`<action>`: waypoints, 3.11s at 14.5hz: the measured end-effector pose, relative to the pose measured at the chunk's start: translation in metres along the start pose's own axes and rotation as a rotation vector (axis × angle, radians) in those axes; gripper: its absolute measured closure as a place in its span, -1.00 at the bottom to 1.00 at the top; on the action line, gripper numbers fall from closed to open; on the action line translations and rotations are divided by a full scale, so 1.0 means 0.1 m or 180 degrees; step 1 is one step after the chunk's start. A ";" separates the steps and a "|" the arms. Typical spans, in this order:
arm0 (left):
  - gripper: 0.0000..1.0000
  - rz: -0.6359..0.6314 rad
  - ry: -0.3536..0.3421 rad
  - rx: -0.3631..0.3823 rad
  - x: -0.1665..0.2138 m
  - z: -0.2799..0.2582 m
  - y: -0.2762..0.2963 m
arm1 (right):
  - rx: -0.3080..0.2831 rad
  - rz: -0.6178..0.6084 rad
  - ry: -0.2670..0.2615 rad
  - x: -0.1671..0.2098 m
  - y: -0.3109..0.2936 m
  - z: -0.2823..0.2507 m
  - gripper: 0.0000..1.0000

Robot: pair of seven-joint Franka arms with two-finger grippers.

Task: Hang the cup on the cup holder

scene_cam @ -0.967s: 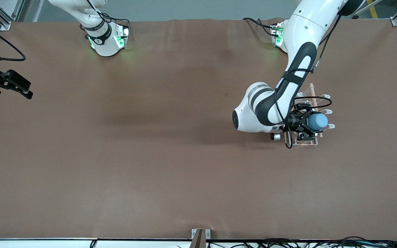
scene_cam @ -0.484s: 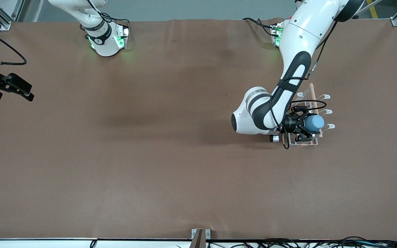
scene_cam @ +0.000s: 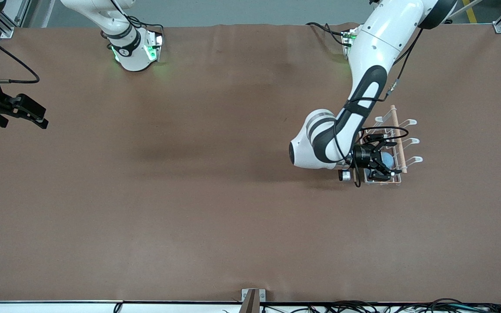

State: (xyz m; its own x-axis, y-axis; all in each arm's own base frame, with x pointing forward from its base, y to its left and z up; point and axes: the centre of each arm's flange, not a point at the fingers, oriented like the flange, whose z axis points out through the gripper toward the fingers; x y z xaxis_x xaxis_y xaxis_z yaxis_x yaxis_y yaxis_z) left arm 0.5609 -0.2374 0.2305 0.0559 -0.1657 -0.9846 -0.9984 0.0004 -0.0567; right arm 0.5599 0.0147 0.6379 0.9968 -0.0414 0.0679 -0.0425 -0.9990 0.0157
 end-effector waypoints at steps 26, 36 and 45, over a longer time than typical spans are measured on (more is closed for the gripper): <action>-1.00 -0.3883 0.3141 -0.2719 -3.64 -0.01 -0.84 | -0.0001 -0.0002 -0.0021 0.01 0.00 0.04 -1.00; -1.00 -0.4054 0.3161 -0.3515 -4.19 0.88 0.03 | -0.0001 -0.0002 -0.0025 0.01 0.00 0.04 -1.00; -1.00 -0.4104 0.3179 -0.3450 -4.32 0.94 0.31 | -0.0001 -0.0001 -0.0025 0.01 0.00 0.05 -1.00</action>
State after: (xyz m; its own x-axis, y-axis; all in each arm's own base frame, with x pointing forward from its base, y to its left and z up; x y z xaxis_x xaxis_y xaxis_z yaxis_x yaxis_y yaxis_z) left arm 0.5072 -0.0735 0.6382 0.9997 0.0218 0.0080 0.0222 -0.9982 -0.0548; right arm 0.5614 0.0147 0.6334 0.9974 -0.0411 0.0599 -0.0421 -0.9990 0.0161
